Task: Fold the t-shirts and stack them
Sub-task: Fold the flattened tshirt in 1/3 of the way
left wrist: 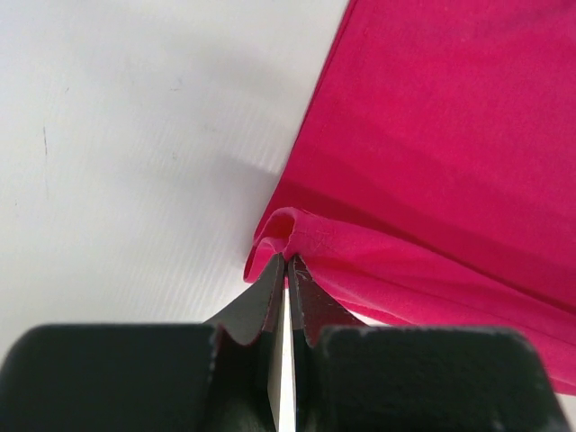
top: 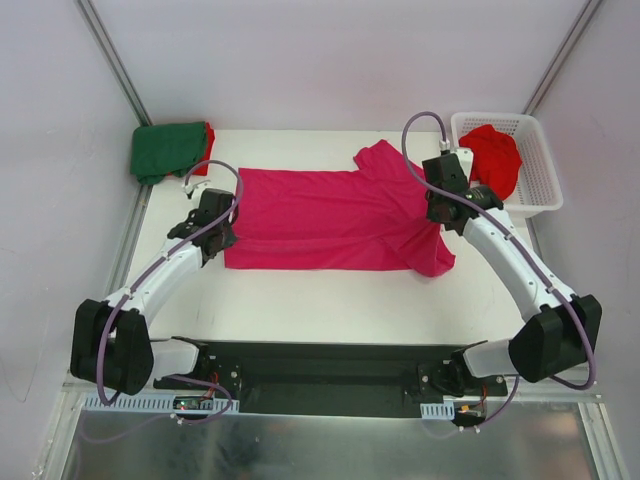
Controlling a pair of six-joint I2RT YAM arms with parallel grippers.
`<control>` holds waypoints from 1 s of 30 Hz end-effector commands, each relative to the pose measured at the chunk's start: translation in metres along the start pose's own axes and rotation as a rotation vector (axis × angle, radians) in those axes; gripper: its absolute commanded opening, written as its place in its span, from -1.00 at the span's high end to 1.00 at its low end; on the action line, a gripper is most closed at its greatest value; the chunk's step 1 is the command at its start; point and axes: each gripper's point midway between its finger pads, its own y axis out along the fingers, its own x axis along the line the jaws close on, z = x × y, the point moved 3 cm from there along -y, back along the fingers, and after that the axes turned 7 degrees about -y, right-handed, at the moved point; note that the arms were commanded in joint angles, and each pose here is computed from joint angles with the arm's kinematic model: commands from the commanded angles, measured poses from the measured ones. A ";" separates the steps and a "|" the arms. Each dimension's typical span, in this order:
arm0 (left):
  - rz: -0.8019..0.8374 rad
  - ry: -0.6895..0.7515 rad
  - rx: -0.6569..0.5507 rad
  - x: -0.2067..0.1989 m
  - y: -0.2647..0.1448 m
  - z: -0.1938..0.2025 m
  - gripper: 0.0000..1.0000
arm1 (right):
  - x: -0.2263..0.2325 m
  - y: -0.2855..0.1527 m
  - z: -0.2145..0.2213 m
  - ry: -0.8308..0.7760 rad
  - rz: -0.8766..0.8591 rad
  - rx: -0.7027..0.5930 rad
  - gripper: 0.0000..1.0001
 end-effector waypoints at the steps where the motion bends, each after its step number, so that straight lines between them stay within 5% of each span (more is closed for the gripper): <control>1: -0.003 -0.003 -0.058 -0.007 0.004 -0.022 1.00 | 0.000 0.001 -0.022 0.018 -0.023 -0.046 0.98; 30: -0.036 0.038 -0.012 -0.026 0.052 -0.023 1.00 | 0.016 0.051 -0.043 -0.004 -0.026 0.021 0.98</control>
